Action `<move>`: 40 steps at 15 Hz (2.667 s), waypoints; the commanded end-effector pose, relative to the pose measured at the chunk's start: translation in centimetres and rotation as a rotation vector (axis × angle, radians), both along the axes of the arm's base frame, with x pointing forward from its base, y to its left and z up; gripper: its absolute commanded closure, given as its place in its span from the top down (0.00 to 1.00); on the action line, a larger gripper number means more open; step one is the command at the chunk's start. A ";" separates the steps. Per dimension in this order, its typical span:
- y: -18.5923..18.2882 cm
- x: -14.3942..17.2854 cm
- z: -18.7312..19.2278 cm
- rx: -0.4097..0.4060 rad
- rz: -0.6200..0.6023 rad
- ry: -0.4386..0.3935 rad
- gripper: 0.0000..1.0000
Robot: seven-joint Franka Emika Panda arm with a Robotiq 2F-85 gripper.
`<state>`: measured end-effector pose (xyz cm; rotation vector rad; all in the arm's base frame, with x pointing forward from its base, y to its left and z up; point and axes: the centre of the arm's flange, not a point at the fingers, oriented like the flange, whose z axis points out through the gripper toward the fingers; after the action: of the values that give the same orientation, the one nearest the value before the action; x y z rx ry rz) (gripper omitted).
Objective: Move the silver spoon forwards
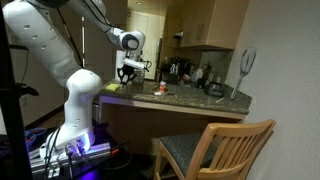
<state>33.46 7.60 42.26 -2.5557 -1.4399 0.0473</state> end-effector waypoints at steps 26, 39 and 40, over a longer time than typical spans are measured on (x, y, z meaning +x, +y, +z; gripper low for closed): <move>8.0 5.5 3.7 0.180 -0.210 -0.522 0.33; 9.3 8.3 1.6 0.148 -0.224 -0.490 0.33; 9.4 8.3 1.6 0.148 -0.224 -0.490 0.33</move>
<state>41.76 16.95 43.88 -2.6952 -1.2194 -0.7364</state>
